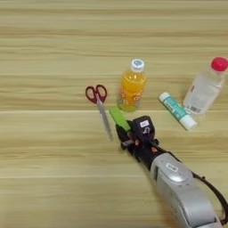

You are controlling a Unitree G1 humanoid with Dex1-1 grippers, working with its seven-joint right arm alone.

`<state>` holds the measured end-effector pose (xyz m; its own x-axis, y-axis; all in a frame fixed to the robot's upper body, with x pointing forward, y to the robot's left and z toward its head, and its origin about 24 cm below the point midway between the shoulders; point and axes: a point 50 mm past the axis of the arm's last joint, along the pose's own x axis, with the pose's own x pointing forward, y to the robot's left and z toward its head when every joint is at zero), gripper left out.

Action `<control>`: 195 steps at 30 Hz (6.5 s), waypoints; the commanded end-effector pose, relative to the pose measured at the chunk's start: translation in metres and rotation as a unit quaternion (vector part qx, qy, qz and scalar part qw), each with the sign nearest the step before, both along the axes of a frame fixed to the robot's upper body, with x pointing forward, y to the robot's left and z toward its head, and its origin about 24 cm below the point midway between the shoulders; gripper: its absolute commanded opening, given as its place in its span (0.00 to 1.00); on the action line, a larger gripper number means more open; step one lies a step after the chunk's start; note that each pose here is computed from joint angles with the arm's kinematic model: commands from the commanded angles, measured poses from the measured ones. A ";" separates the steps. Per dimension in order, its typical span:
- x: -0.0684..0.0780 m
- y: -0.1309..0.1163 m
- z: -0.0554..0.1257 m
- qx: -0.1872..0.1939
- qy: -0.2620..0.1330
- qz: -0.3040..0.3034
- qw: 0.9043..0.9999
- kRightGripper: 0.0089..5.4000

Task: Move the objects on the table

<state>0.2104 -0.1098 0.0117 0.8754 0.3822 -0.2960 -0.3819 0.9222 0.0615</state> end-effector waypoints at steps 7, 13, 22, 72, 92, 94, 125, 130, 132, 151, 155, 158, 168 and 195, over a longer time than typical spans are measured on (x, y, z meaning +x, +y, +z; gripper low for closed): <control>0.006 -0.002 0.012 -0.002 -0.033 -0.007 0.999 0.59; 0.007 -0.004 0.019 -0.001 -0.048 -0.015 0.999 0.74; 0.007 -0.005 0.021 0.000 -0.052 -0.018 0.998 0.92; 0.066 -0.007 0.061 -0.011 -0.134 -0.031 0.990 1.00; 0.090 -0.006 0.066 -0.006 -0.148 -0.051 0.988 1.00; 0.090 -0.006 0.066 -0.005 -0.149 -0.051 0.987 1.00; 0.078 -0.017 0.064 -0.019 -0.146 -0.053 0.988 0.64; 0.069 -0.027 0.056 -0.031 -0.134 -0.055 0.989 0.64; 0.065 -0.030 0.054 -0.033 -0.130 -0.056 0.989 0.64; 0.048 -0.032 0.033 -0.036 -0.096 -0.058 0.993 0.75; 0.047 -0.031 0.034 -0.034 -0.096 -0.058 0.993 0.85; 0.046 -0.030 0.036 -0.032 -0.099 -0.058 0.993 0.93; 0.037 -0.030 0.044 -0.021 -0.105 -0.059 0.992 0.99; -0.025 -0.047 0.046 -0.002 -0.143 -0.144 0.979 0.99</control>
<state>0.1838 -0.1584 0.0375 0.9828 0.1196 -0.1410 -0.1230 0.9923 -0.0151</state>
